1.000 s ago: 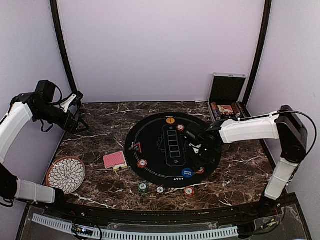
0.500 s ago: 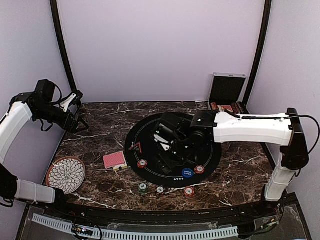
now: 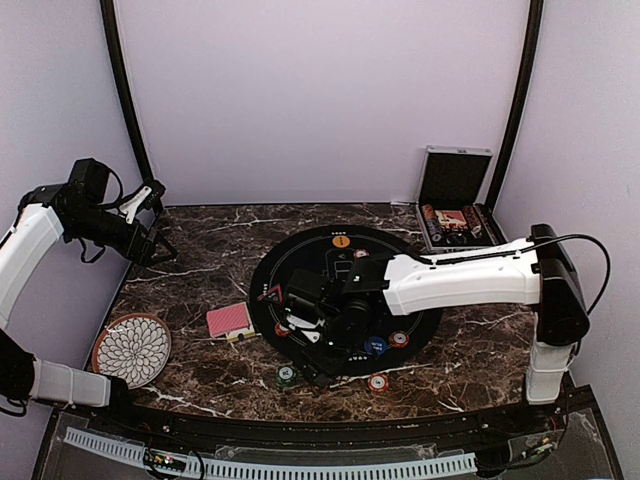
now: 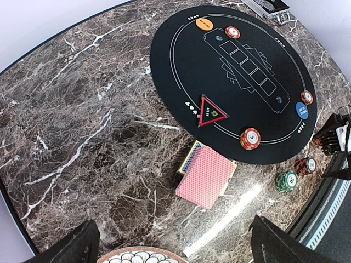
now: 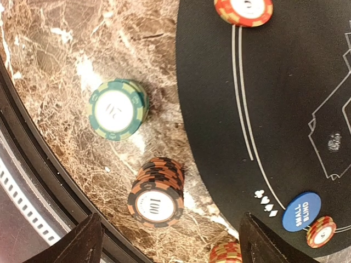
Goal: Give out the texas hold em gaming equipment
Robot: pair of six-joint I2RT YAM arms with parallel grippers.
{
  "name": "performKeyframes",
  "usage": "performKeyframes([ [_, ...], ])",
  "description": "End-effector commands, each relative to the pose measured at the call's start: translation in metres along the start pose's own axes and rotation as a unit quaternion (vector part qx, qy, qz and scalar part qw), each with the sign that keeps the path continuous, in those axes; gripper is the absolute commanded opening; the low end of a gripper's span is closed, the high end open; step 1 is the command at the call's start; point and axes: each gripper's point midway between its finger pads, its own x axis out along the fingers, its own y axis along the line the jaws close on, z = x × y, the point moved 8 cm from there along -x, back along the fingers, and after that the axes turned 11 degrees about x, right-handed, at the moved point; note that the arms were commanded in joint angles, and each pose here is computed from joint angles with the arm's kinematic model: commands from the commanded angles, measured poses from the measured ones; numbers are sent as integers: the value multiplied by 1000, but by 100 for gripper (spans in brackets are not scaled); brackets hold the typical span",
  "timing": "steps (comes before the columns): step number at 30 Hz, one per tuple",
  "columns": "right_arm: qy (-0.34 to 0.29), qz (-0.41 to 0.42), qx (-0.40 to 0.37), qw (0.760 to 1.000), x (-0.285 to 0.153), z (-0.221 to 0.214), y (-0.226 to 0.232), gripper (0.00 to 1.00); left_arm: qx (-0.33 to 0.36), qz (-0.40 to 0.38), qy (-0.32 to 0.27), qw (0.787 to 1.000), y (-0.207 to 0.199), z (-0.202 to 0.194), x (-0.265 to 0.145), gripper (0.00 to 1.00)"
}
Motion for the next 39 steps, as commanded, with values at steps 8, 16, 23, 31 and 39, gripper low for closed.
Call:
performKeyframes([
  [8, 25, 7, -36, 999, 17, -9, 17, 88, 9, 0, -10, 1000, -5, 4, -10, 99],
  [16, 30, 1, -36, 999, 25, -10, 16, 87, 9, 0, -10, 1000, -4, 4, -9, 99],
  [23, 32, 3, -36, 999, 29, -11, 17, 83, 9, 1, -9, 1000, -4, 3, -9, 99],
  [31, 35, 1, -37, 999, 32, -11, 16, 79, 9, 1, -9, 1000, -4, 3, -9, 99],
  [39, 32, -8, -38, 999, 36, -8, 17, 74, 10, 3, -8, 1000, -5, 2, -9, 99],
])
